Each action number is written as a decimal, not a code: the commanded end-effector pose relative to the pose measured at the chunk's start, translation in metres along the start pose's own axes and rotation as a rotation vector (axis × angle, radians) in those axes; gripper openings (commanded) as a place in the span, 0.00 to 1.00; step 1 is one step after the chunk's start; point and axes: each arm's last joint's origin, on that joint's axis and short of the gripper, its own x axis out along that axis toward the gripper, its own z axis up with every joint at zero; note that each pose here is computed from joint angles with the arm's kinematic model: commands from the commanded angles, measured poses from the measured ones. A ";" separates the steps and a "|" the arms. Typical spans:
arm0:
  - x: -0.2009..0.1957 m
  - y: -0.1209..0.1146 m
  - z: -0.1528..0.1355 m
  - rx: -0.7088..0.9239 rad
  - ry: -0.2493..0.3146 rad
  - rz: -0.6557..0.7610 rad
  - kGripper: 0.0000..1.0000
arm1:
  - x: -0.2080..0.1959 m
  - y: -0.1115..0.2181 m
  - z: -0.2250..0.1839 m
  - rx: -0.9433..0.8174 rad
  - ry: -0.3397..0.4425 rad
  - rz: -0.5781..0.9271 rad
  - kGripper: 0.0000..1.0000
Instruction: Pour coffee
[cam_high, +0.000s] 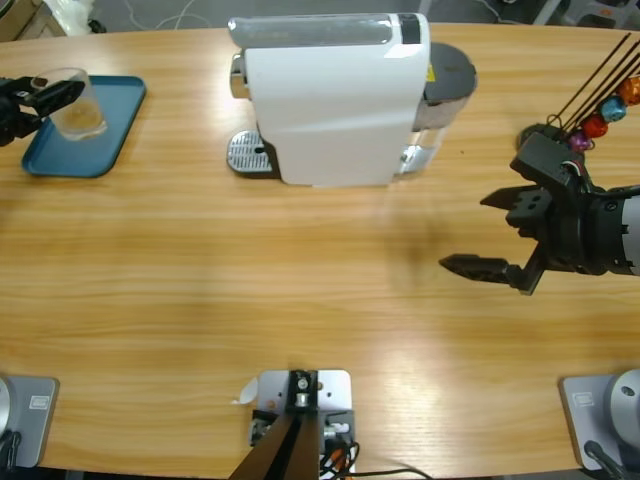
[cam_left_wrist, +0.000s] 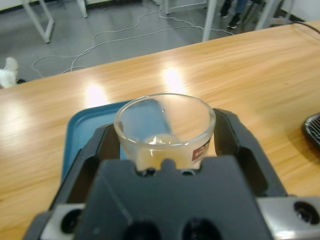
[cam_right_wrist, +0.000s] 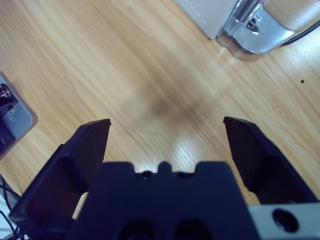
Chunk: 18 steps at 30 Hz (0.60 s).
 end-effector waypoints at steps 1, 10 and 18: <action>0.011 0.014 -0.014 -0.050 0.062 0.050 0.12 | 0.003 0.003 -0.002 -0.027 0.026 0.027 1.00; 0.019 0.023 -0.030 -0.130 0.118 0.071 0.21 | 0.003 0.003 -0.002 -0.027 0.026 0.027 1.00; 0.019 0.026 -0.037 -0.145 0.147 0.097 0.21 | 0.003 0.003 -0.002 -0.027 0.027 0.026 1.00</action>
